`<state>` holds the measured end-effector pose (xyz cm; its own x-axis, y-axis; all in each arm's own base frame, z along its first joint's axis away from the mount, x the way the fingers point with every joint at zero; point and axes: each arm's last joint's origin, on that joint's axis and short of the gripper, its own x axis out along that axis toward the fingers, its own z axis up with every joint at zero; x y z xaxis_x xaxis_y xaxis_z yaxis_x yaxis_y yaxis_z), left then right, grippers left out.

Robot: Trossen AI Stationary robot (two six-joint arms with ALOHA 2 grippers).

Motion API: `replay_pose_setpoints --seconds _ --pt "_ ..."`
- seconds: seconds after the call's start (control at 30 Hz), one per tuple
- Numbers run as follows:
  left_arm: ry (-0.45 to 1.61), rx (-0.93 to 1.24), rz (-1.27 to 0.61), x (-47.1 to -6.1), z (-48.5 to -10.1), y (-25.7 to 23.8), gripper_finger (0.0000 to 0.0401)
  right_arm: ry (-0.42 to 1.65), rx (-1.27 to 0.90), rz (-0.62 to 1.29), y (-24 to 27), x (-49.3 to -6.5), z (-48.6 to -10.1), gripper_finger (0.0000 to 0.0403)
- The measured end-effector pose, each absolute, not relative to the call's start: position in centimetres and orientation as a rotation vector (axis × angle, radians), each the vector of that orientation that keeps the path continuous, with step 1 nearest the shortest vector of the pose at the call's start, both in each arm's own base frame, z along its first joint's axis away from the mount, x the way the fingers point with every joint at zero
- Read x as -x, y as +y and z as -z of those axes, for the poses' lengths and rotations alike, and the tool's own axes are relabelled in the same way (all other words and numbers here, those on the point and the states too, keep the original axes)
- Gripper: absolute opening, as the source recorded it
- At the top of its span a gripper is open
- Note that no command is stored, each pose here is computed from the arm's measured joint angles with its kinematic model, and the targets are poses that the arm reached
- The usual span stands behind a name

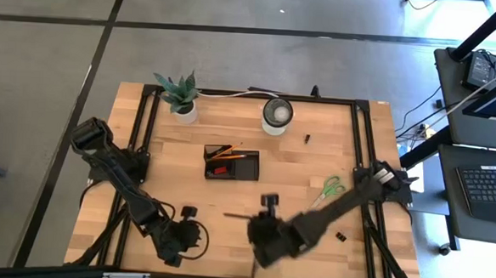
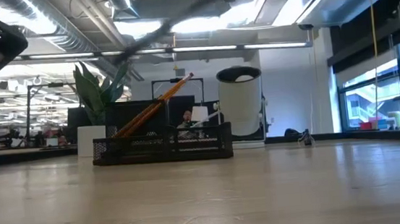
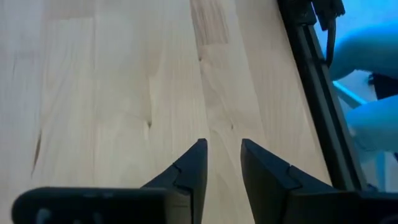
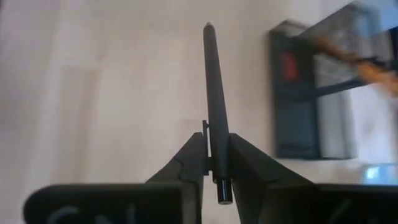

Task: Pick and place office supplies into organizer
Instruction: Put the black pen in the desk organizer

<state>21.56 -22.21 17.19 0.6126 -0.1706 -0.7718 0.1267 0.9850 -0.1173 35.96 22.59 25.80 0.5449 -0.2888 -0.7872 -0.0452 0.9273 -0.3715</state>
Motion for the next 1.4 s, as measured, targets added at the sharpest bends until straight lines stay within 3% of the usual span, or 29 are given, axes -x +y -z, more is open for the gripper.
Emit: replay_pose_setpoints --seconds 0.27,0.43,0.63,0.83,1.4 --pt "0.923 0.092 0.182 -21.5 -17.2 -22.3 0.0086 0.982 0.314 0.16 14.0 -39.8 -33.8 0.0054" --pt "0.953 0.105 0.22 -21.3 -17.2 -22.4 0.0086 1.017 0.184 0.085 7.3 -41.5 -35.3 0.0054" --pt "0.972 0.113 0.25 -21.2 -17.1 -22.5 0.0086 1.078 0.01 0.092 -0.2 -42.1 -34.4 0.0054" --pt "0.989 0.103 0.247 -21.1 -17.1 -22.4 0.0086 1.097 -0.06 0.088 -4.2 -42.3 -32.8 0.0054" --pt "1.0 0.085 0.224 -21.0 -17.0 -22.2 0.0086 1.072 -0.066 -0.026 -4.6 -43.6 -27.4 0.0054"
